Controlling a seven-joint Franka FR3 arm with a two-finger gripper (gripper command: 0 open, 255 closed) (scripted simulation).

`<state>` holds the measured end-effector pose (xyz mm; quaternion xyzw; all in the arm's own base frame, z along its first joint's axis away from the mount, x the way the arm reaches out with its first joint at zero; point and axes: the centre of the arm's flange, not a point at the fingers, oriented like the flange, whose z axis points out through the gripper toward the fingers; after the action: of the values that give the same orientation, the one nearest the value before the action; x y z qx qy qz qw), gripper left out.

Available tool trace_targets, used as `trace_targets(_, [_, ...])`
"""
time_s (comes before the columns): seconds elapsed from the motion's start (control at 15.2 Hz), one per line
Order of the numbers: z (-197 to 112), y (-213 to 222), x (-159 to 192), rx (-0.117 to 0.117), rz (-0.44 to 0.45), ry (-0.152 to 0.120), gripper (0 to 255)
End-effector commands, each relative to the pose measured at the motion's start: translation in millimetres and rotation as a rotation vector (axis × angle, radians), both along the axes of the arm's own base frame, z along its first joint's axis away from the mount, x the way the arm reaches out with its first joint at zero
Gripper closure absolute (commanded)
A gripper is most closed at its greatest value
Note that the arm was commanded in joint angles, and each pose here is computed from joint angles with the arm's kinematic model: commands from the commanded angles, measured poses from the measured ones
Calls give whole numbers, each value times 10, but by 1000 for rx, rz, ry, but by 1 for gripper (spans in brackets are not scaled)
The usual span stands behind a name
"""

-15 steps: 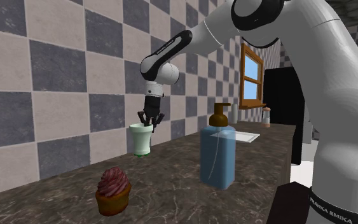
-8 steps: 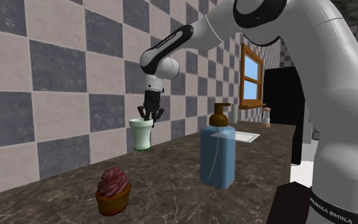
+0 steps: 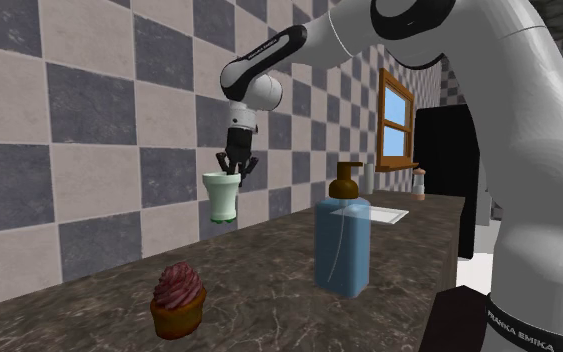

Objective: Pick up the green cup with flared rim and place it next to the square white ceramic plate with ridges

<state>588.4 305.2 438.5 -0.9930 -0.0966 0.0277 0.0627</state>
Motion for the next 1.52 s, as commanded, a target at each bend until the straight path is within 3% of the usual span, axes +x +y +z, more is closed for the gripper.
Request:
trace_targets(0.0, [103,2,-7,0,0,0,255])
trace_targets(1.45, [1265,2,-7,0,0,0,255])
